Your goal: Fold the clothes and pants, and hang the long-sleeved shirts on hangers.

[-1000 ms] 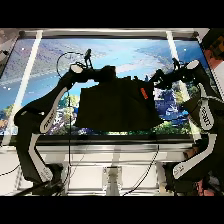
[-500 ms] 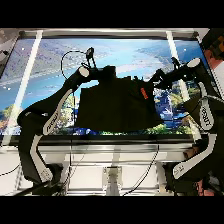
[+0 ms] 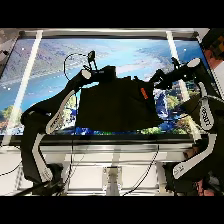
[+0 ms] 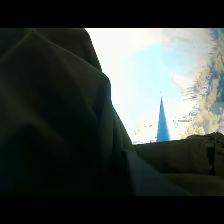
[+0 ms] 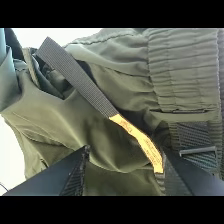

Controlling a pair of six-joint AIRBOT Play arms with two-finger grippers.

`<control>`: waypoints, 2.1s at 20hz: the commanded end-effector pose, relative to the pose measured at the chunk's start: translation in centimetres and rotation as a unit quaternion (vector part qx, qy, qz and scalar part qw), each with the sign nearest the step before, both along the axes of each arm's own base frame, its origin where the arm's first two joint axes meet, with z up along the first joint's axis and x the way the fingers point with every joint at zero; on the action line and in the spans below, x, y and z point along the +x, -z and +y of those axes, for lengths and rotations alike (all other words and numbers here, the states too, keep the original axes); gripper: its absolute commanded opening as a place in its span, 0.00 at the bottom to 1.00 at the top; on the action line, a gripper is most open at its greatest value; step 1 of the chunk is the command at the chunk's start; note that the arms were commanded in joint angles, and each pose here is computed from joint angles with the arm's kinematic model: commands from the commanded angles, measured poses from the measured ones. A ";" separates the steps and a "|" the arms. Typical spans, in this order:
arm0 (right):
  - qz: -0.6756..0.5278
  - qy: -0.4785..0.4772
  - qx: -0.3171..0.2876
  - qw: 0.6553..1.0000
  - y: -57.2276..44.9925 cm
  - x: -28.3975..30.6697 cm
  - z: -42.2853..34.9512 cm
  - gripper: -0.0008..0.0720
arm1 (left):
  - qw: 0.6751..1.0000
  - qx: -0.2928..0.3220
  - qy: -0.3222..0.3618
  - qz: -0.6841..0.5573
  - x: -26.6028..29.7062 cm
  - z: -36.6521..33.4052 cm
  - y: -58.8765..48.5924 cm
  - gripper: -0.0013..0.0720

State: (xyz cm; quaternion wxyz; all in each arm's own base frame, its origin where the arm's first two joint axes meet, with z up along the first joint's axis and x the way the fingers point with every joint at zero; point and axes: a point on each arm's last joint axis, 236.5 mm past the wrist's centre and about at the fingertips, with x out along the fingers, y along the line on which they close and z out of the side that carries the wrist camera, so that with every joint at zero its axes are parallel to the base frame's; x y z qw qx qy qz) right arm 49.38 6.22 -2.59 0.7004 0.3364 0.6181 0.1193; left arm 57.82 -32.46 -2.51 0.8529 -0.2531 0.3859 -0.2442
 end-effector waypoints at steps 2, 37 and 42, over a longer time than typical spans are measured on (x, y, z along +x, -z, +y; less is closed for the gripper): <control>-0.004 0.002 -0.006 1.000 0.1 0.2 -0.2 0.72 | 1.000 -0.003 0.003 0.001 -0.2 -0.4 0.0 0.03; -0.089 0.075 0.015 0.993 2.0 7.7 3.4 0.04 | 0.966 0.242 -0.026 0.089 -4.9 15.1 -4.1 0.02; -0.122 0.172 -0.003 0.978 -1.1 10.4 0.7 0.03 | 0.980 0.172 -0.094 0.007 -0.4 15.0 -7.5 0.02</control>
